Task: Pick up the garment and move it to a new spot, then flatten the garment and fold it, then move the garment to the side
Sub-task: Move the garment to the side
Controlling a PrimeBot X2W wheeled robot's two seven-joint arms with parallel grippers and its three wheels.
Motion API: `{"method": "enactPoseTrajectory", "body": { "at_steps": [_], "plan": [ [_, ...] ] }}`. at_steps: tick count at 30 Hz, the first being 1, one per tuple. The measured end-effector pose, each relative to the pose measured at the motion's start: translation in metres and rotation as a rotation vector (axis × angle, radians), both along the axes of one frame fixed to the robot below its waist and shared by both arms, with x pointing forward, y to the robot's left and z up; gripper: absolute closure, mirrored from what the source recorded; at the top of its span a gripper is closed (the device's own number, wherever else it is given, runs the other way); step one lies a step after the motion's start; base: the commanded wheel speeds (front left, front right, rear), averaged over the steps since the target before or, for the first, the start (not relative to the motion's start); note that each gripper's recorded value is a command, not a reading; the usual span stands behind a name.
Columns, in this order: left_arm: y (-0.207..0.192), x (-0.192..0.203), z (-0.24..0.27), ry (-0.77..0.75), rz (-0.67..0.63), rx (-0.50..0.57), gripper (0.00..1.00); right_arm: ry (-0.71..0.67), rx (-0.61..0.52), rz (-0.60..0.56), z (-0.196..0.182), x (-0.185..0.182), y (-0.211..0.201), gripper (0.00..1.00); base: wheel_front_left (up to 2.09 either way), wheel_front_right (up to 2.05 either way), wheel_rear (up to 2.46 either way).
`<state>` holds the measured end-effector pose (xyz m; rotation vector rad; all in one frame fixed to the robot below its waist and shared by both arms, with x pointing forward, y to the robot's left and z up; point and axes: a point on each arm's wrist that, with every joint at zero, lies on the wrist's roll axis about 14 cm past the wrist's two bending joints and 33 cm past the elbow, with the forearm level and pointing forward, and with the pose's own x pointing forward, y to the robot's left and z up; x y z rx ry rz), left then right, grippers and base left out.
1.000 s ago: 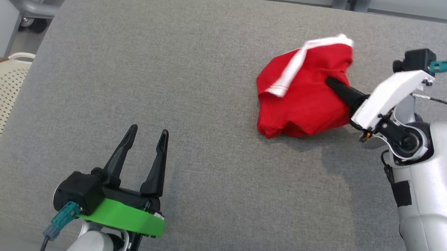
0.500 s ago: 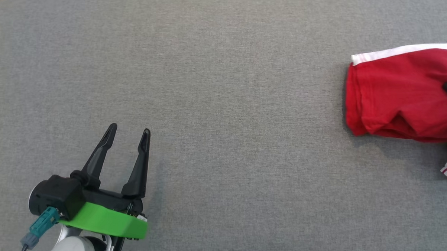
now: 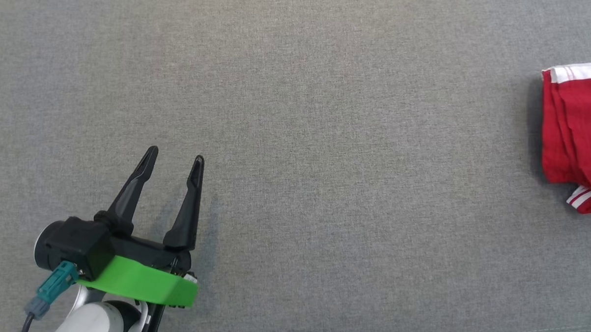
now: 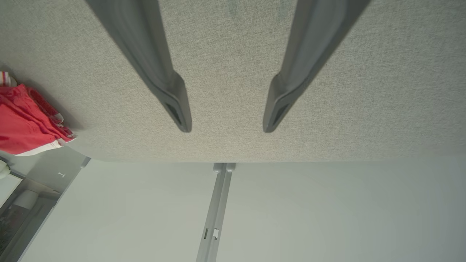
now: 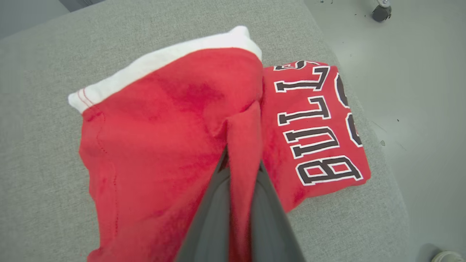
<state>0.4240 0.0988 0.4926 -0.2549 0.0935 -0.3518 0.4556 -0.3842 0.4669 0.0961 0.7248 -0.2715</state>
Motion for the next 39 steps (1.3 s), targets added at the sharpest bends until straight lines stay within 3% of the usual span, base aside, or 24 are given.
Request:
{"method": "enactPoseTrajectory", "body": {
  "at_steps": [14, 15, 17, 18, 19, 30, 34, 39],
  "plan": [
    [0.0, 0.004, -0.008, 0.021, 0.007, -0.004, 0.0, 0.049, -0.19, 0.023, -0.025, 0.007, -0.027, 1.0, 0.0, 0.0, 0.0],
    [0.001, 0.004, -0.008, 0.021, 0.01, -0.004, 0.0, 0.05, -0.212, 0.018, -0.026, 0.006, -0.033, 0.93, 0.0, 0.0, 0.0],
    [0.002, 0.003, -0.007, 0.019, 0.017, -0.007, 0.0, 0.052, -0.249, 0.004, -0.027, 0.003, -0.043, 0.6, 0.0, 0.0, 0.0],
    [0.002, 0.003, -0.007, 0.018, 0.019, -0.008, 0.0, 0.061, -0.251, -0.008, -0.029, 0.0, -0.046, 0.25, 0.0, 0.0, 0.0],
    [0.002, 0.003, -0.007, 0.019, 0.019, -0.008, 0.0, 0.065, -0.257, -0.01, -0.031, -0.001, -0.047, 0.0, 0.0, 0.0, 0.0],
    [0.001, 0.0, 0.005, -0.009, 0.022, -0.014, 0.0, -0.036, -0.398, 0.043, -0.019, 0.002, -0.05, 0.0, 0.0, 0.0, 0.0],
    [0.005, -0.005, 0.009, -0.018, 0.04, -0.017, 0.0, -0.224, -0.441, 0.073, 0.019, 0.018, -0.04, 0.0, 0.0, 0.0, 0.0],
    [0.019, -0.019, 0.007, -0.001, 0.094, -0.004, 0.0, -0.511, -0.404, 0.242, 0.062, 0.032, 0.041, 0.0, 0.0, 0.0, 0.0]
  ]
}}
